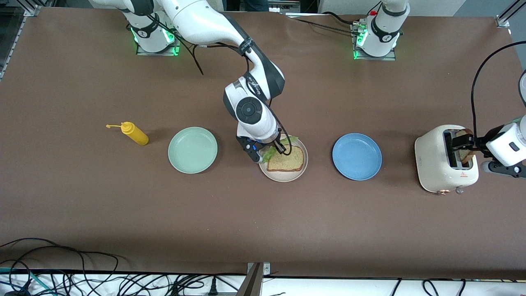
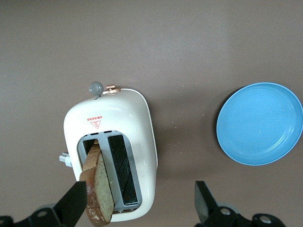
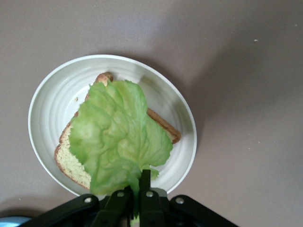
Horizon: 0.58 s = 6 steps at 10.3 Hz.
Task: Make sandwich on beige plate with both arms
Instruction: 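Lower the lettuce onto the bread and open the right gripper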
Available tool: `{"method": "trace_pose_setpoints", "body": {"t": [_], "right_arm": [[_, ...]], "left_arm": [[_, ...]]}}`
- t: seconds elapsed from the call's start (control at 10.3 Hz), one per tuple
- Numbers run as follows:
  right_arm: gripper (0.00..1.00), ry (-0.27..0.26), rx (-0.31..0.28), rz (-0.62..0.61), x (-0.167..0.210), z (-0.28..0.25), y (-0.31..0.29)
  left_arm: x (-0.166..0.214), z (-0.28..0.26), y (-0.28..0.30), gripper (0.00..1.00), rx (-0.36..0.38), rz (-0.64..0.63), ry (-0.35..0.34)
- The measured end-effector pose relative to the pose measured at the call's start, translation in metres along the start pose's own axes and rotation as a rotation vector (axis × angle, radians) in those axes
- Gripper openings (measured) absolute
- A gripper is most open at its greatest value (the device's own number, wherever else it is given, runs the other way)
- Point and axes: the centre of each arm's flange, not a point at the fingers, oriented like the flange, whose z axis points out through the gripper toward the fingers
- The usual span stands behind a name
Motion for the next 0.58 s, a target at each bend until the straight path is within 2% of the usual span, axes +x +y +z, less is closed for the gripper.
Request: {"method": "trace_pose_setpoints", "body": {"t": [0.58], "right_arm": [[0.06,0.008,0.049,0.0,0.0012,-0.0021,-0.005]], "left_arm": [[0.0003,-0.0002,0.0012,1.0,0.0,0.002,0.0]]}}
